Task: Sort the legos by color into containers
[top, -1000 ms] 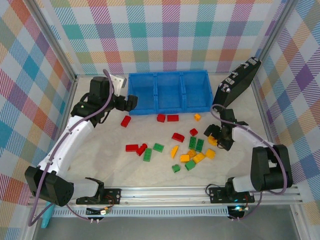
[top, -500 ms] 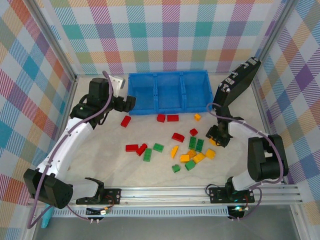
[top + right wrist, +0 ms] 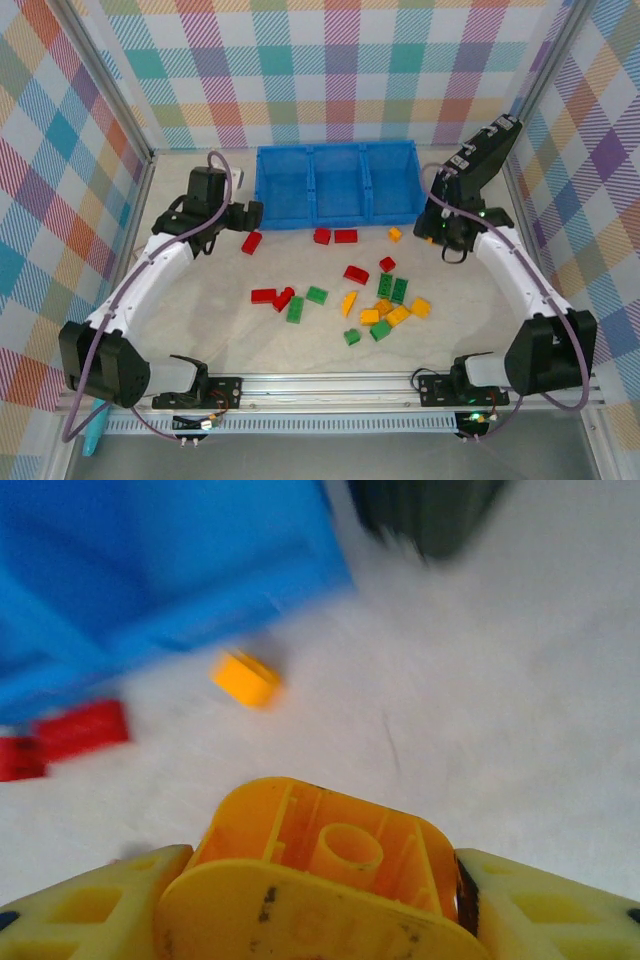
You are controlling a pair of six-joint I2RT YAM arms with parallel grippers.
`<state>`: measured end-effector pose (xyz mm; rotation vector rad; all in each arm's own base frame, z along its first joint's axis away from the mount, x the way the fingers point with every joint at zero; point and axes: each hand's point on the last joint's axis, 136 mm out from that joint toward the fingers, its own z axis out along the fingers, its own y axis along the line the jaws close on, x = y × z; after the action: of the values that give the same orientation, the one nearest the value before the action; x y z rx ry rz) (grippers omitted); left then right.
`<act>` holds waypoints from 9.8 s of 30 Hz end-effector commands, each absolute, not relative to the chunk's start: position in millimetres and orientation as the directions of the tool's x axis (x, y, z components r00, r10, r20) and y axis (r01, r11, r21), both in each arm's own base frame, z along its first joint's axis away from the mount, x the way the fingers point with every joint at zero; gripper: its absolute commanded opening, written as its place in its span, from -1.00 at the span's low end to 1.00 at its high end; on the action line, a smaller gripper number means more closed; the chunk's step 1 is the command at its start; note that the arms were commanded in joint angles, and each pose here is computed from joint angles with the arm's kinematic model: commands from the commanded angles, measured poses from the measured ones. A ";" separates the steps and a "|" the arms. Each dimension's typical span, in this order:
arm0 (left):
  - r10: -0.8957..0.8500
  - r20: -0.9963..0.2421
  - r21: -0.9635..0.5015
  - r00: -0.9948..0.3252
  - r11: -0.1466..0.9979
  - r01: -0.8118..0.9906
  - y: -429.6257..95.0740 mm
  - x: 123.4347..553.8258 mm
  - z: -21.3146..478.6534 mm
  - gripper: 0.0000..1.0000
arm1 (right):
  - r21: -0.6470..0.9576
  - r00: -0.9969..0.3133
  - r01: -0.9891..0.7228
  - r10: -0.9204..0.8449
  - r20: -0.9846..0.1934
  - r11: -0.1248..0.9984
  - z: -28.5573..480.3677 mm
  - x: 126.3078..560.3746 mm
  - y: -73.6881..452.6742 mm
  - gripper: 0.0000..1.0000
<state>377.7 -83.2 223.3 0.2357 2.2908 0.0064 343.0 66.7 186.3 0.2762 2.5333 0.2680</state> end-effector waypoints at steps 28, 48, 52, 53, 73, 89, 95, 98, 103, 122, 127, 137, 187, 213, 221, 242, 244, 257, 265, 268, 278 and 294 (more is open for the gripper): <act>0.207 -0.559 0.189 -0.803 0.975 0.120 -68.4 376.2 96.7 1.00 | 0.008 -0.673 -0.316 -0.218 -0.707 0.949 156.7 546.1 141.4 -0.08; 0.322 -0.435 0.246 -0.841 0.941 0.232 -77.9 406.3 51.3 0.90 | 0.083 -0.679 -0.374 -0.212 -0.703 0.924 161.1 549.6 163.1 0.50; 0.324 -0.407 0.238 -0.854 0.940 0.243 -78.2 410.6 39.1 0.82 | 0.080 -0.664 -0.394 -0.223 -0.713 0.916 175.3 544.3 169.8 0.56; 0.321 -0.400 0.236 -0.859 0.941 0.241 -77.6 411.2 37.0 0.79 | 0.077 -0.662 -0.399 -0.229 -0.714 0.914 177.3 543.3 170.6 0.56; 0.205 -0.199 0.087 -0.958 0.978 0.191 -82.1 360.5 -12.5 -0.11 | 0.135 -0.718 -0.298 -0.129 -0.684 0.945 223.1 448.0 145.5 0.62; 0.213 -0.140 0.097 -0.967 0.975 0.201 -99.1 316.6 34.7 -0.44 | 0.301 -0.914 0.201 0.289 -0.285 0.932 121.2 271.7 95.1 0.65; 0.244 -0.199 0.101 -0.949 0.968 0.228 -104.8 312.7 105.8 -0.46 | 0.332 -0.912 0.285 0.361 -0.194 0.899 93.8 247.6 96.4 0.64; 0.252 -0.247 0.105 -0.936 0.967 0.233 -106.3 320.2 144.4 -0.47 | 0.320 -0.915 0.309 0.371 -0.155 0.896 80.9 235.0 94.7 0.63; 0.267 -0.418 0.133 -0.868 0.963 0.232 -112.7 355.1 217.5 -0.47 | 0.271 -0.912 0.344 0.388 -0.130 0.899 73.3 213.1 83.2 0.63; 0.252 -0.666 0.154 -0.702 0.967 0.202 -165.0 516.1 216.6 -0.51 | 0.294 -0.844 0.477 0.525 -0.111 0.828 53.1 177.2 71.1 0.63; 0.251 -0.634 0.166 -0.732 0.968 0.188 -163.8 548.0 170.9 -0.52 | 0.275 -0.863 0.458 0.497 -0.091 0.846 46.3 178.7 73.2 0.61; 0.246 -0.581 0.167 -0.776 0.969 0.182 -156.8 569.0 119.1 -0.51 | 0.270 -0.881 0.424 0.463 -0.099 0.864 43.5 192.8 77.3 0.57; -0.086 -0.458 -0.053 -0.885 0.996 -0.069 -69.8 250.2 162.4 0.49 | 0.034 -0.844 -0.041 -0.016 -0.537 0.999 219.8 381.6 89.4 -0.27; -0.230 -0.338 -0.116 -0.913 0.973 -0.202 -104.8 254.0 72.1 0.66 | 0.009 -0.802 -0.145 -0.112 -0.587 0.989 132.8 539.1 137.5 -0.17; -0.220 -0.328 -0.082 -0.919 0.975 -0.204 -114.5 261.6 56.1 0.68 | 0.008 -0.809 -0.166 -0.132 -0.573 0.986 118.4 538.1 139.3 0.19; -0.137 -0.216 -0.001 -0.967 0.990 -0.140 -136.3 245.9 16.9 0.73 | 0.032 -0.791 -0.186 -0.130 -0.598 0.982 128.6 538.2 144.5 0.43; -0.141 -0.196 0.002 -0.970 0.990 -0.144 -135.4 240.4 11.2 0.72 | 0.032 -0.787 -0.188 -0.131 -0.602 0.982 131.3 538.2 144.5 0.43; -0.156 -0.102 0.017 -0.982 0.987 -0.159 -125.4 206.9 -8.4 0.63 | 0.019 -0.756 -0.193 -0.137 -0.640 0.981 163.7 533.7 141.4 0.44; -0.175 -0.069 0.018 -0.982 0.984 -0.176 -117.0 187.4 -9.3 0.55 | 0.017 -0.763 -0.180 -0.128 -0.634 0.984 163.3 535.9 140.4 0.43; -0.183 -0.063 0.017 -0.981 0.983 -0.185 -114.9 182.4 -11.0 0.53 | 0.014 -0.762 -0.175 -0.126 -0.636 0.985 167.0 535.9 139.2 0.42; -0.216 -0.057 -0.005 -0.975 0.976 -0.216 -112.6 173.0 -13.5 0.31 | -0.004 -0.756 -0.165 -0.129 -0.642 0.986 175.8 534.3 135.3 0.41; -0.072 -0.371 0.039 -0.926 0.995 -0.093 -119.9 266.7 107.3 0.30 | 0.050 -0.772 -0.166 -0.098 -0.628 0.985 185.5 489.9 132.1 0.44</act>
<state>249.2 -129.4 78.8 -0.2070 2.8135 -0.0230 508.0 130.0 153.9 -0.1913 2.5059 0.0825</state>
